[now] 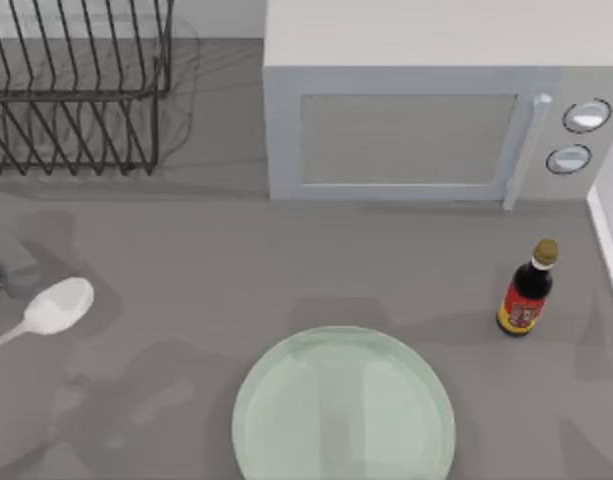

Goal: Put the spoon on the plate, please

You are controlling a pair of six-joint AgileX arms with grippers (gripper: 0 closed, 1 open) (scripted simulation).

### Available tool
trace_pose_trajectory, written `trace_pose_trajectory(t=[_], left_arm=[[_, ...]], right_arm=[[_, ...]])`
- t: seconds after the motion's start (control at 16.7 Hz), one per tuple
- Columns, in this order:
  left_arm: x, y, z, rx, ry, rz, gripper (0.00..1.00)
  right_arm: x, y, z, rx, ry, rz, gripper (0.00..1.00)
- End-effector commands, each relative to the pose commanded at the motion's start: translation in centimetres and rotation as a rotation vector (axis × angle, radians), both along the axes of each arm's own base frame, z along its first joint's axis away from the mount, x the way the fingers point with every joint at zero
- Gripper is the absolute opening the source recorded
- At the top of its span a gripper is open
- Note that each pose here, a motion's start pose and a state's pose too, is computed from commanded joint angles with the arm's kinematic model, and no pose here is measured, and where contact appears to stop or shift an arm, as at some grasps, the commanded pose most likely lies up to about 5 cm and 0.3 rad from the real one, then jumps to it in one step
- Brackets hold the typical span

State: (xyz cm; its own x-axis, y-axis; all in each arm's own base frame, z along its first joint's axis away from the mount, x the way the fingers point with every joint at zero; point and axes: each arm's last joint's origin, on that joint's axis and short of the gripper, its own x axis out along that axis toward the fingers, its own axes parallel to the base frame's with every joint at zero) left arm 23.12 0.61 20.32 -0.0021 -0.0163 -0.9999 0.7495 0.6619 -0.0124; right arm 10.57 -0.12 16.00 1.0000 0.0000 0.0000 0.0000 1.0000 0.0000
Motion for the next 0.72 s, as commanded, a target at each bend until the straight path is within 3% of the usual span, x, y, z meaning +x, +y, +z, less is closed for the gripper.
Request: trace_pose_trajectory(t=[0.48, 0.72], left_arm=[[-0.1, 0.0, 0.9, 0.001, -0.012, 0.009, 0.0], [1.1, -1.2, 1.1, 0.004, 0.0, 0.097, 0.0]], right_arm=[[0.0, 0.0, 0.0, 0.0, 0.0, 0.0, 1.0], [0.0, 0.0, 0.0, 0.0, 0.0, 0.0, 1.0]])
